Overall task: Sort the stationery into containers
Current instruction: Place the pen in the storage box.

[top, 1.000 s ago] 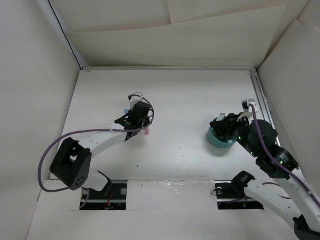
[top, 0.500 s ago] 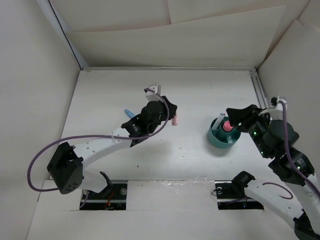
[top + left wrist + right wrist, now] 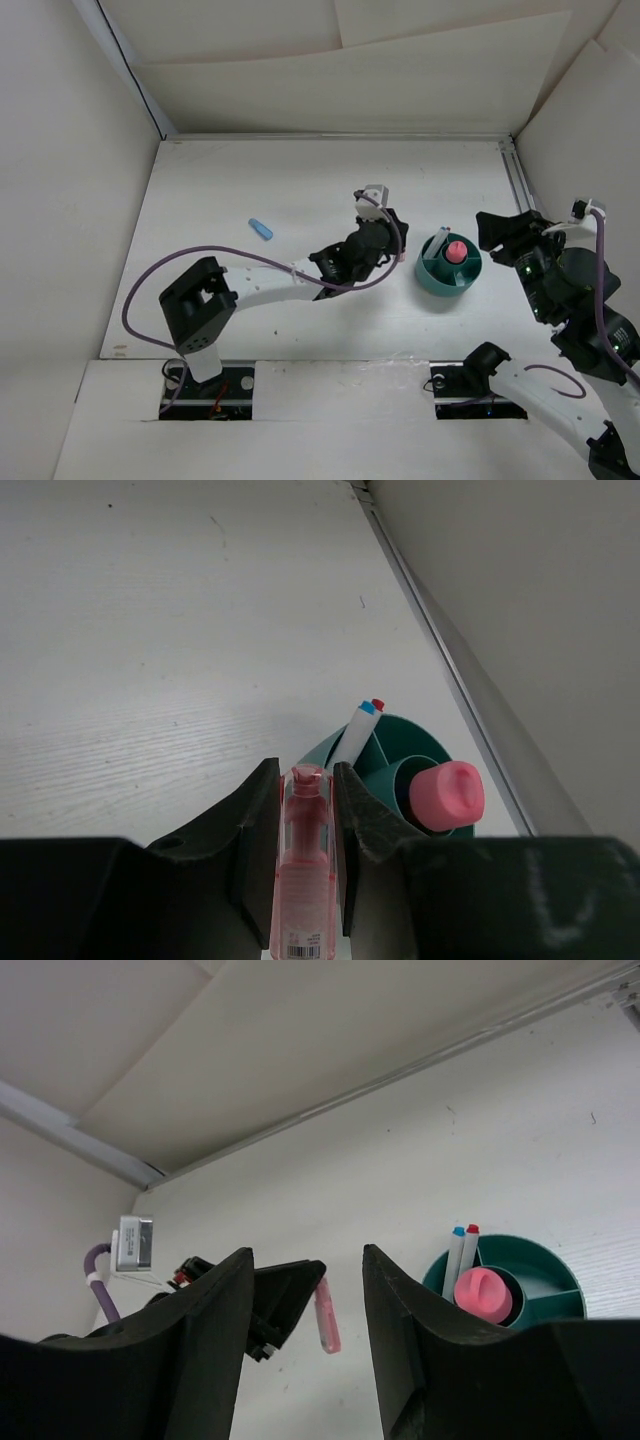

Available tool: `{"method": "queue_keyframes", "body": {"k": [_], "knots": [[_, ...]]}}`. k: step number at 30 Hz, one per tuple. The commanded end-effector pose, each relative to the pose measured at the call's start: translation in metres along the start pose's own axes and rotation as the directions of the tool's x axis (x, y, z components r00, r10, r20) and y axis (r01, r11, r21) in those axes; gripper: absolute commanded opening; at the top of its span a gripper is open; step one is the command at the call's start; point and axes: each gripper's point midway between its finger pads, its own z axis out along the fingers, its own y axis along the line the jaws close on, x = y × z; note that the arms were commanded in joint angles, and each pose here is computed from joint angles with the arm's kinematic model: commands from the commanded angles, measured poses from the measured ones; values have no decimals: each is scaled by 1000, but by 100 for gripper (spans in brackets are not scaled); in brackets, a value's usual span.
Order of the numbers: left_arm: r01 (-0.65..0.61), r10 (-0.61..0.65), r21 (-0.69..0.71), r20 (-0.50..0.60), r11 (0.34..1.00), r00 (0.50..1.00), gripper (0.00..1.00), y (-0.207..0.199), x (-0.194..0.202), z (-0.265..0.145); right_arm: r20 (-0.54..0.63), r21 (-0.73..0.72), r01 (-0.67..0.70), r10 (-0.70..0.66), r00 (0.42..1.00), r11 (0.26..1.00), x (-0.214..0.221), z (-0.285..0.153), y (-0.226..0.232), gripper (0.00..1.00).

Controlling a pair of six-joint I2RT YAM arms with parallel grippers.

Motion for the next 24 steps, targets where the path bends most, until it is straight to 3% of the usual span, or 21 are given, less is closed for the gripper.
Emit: {"method": "queue_keyframes", "body": {"k": [1,10,17,24], "knots": [[43,-50,56,134,998,990,0,-33,-41,6,54,7,-33,32,998,999,-19,-9,-2,53],[46,-58,81,149,996,987,0,-62,-5,15,71,18,-39,38,997,999,-21,-12,-7,53],[18,-29,53,223,998,974,0,-80,18,19,77,14,-44,43,996,999,-23,-14,-8,53],[11,-18,29,266,1000,964,0,-87,23,33,71,-23,-43,45,996,999,-23,-17,-3,53]]}}
